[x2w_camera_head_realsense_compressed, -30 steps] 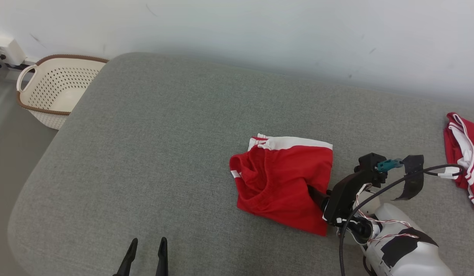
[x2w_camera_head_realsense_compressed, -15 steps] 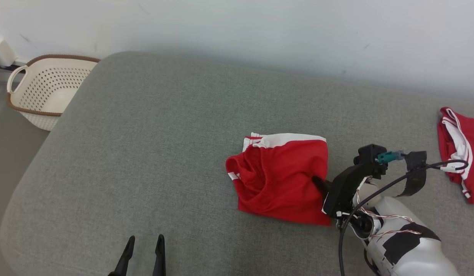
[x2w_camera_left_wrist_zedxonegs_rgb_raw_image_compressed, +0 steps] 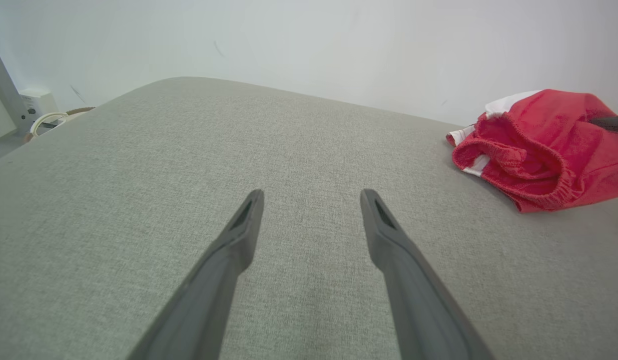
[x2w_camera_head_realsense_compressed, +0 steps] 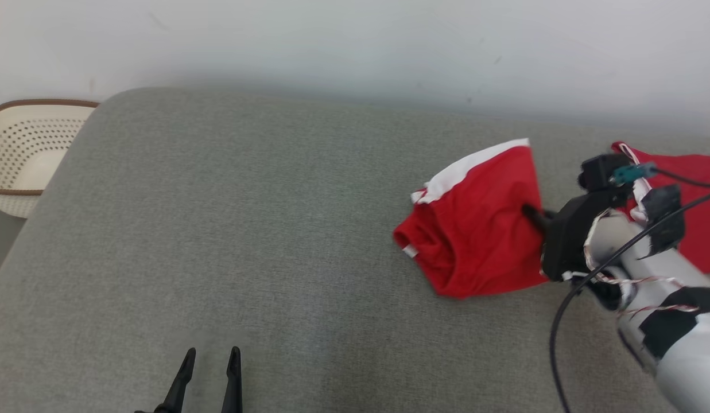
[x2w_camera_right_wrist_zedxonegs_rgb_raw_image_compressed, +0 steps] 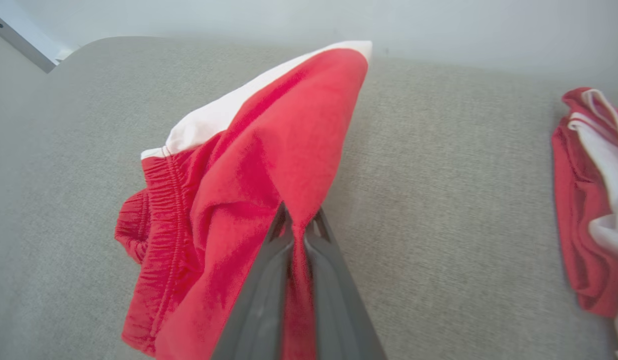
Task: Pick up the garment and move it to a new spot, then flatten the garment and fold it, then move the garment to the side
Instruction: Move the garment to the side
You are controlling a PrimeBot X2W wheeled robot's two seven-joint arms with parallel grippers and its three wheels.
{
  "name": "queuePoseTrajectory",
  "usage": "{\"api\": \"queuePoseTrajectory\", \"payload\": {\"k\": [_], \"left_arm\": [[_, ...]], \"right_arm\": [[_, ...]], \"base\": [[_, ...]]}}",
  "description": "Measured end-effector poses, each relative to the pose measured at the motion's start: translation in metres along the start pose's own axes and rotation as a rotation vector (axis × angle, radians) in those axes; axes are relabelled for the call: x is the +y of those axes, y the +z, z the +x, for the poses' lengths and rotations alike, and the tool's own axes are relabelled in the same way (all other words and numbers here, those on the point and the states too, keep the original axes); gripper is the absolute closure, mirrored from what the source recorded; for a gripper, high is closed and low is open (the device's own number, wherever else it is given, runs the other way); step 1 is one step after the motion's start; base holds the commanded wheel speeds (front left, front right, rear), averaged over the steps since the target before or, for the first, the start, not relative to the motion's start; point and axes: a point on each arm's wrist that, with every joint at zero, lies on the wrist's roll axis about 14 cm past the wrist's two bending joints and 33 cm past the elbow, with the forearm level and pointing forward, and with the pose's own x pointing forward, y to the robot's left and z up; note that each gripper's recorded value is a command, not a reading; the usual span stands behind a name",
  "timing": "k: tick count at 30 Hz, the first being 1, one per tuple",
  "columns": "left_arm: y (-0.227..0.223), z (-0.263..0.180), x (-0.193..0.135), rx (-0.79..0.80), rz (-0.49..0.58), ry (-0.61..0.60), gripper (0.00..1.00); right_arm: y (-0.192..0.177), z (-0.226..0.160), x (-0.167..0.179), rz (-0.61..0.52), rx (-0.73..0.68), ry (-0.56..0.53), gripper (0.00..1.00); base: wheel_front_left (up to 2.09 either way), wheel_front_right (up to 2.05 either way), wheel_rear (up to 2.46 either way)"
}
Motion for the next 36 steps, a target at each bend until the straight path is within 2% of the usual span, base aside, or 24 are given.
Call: {"api": "queuePoseTrajectory", "payload": {"k": [10, 19, 27, 36], "left_arm": [[-0.006, 0.019, -0.021, 0.009, 0.008, -0.074, 0.0], [-0.01, 0.036, -0.033, 0.006, 0.029, -0.127, 0.0], [-0.017, 0.047, -0.038, 0.014, 0.045, -0.151, 0.0], [-0.025, 0.059, -0.042, 0.024, 0.058, -0.175, 0.0]], "right_arm": [[0.015, -0.034, -0.08, -0.069, 0.037, -0.164, 1.0], [0.016, -0.056, -0.141, -0.078, 0.072, -0.299, 1.0], [0.016, -0.065, -0.178, -0.039, 0.07, -0.375, 1.0], [0.013, -0.08, -0.22, -0.083, 0.126, -0.471, 1.0]], "base": [[0.0, 0.0, 0.0], [0.0, 0.0, 0.0], [0.0, 0.0, 0.0], [0.0, 0.0, 0.0]]}}
